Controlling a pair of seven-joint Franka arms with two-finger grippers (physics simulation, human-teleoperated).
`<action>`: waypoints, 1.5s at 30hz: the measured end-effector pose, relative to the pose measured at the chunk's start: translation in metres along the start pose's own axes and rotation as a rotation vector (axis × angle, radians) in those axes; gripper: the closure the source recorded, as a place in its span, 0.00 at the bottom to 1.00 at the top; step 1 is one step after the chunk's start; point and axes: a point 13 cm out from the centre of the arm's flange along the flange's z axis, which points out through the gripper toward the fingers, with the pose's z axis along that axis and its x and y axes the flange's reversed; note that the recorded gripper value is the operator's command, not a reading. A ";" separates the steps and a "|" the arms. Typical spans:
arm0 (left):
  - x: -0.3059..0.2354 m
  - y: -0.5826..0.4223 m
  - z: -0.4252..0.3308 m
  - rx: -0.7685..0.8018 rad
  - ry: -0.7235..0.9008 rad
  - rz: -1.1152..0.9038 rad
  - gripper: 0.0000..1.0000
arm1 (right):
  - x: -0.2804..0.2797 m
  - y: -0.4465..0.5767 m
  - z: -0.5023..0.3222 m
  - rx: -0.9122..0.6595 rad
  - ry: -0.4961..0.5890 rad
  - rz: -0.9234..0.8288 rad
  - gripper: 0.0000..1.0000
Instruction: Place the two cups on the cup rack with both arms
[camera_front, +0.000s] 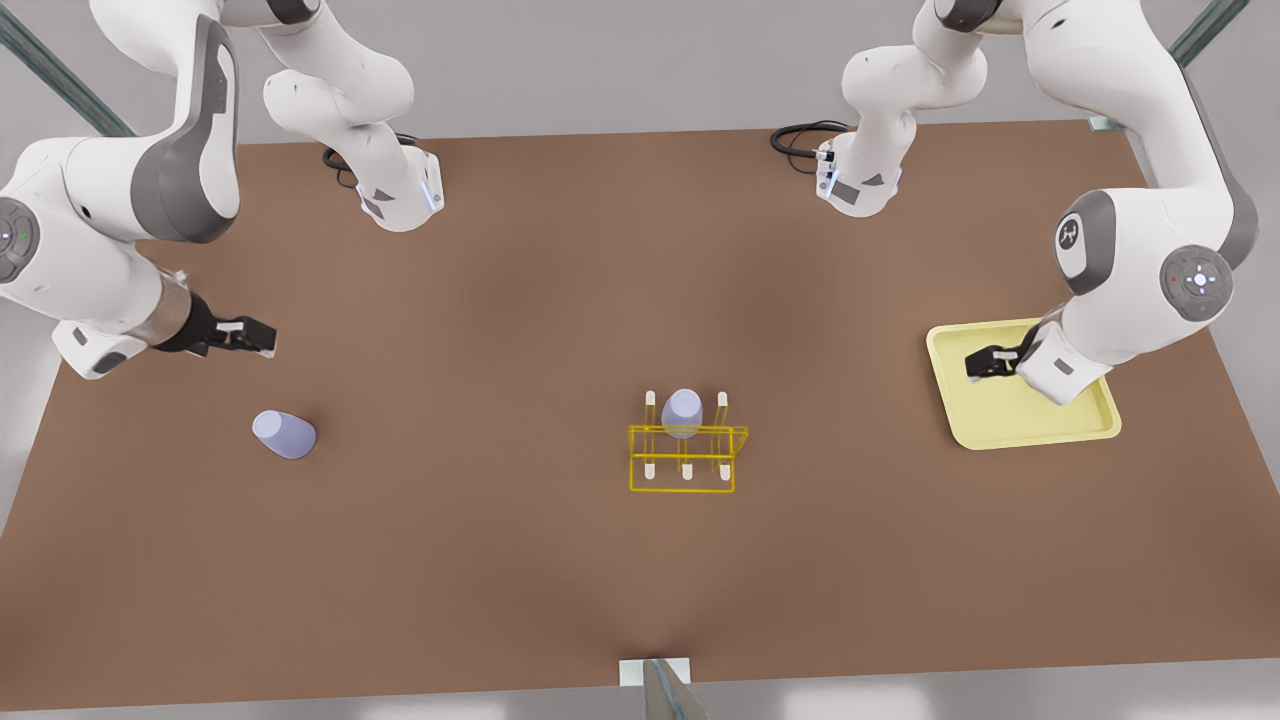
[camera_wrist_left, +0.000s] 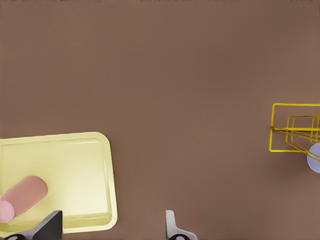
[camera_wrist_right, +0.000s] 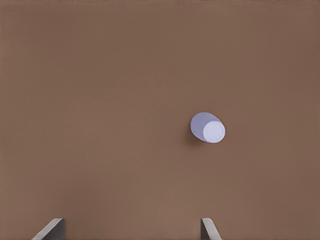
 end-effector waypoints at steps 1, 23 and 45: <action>-0.001 0.000 0.000 0.000 -0.005 0.000 0.00 | -0.001 0.000 0.000 0.000 -0.004 0.001 0.00; 0.110 0.299 0.275 0.019 0.115 -0.196 0.00 | -0.067 -0.116 0.292 -0.027 0.054 0.056 0.00; 0.107 0.310 0.326 0.007 0.074 -0.102 0.13 | -0.044 -0.142 0.380 0.040 -0.026 -0.139 0.00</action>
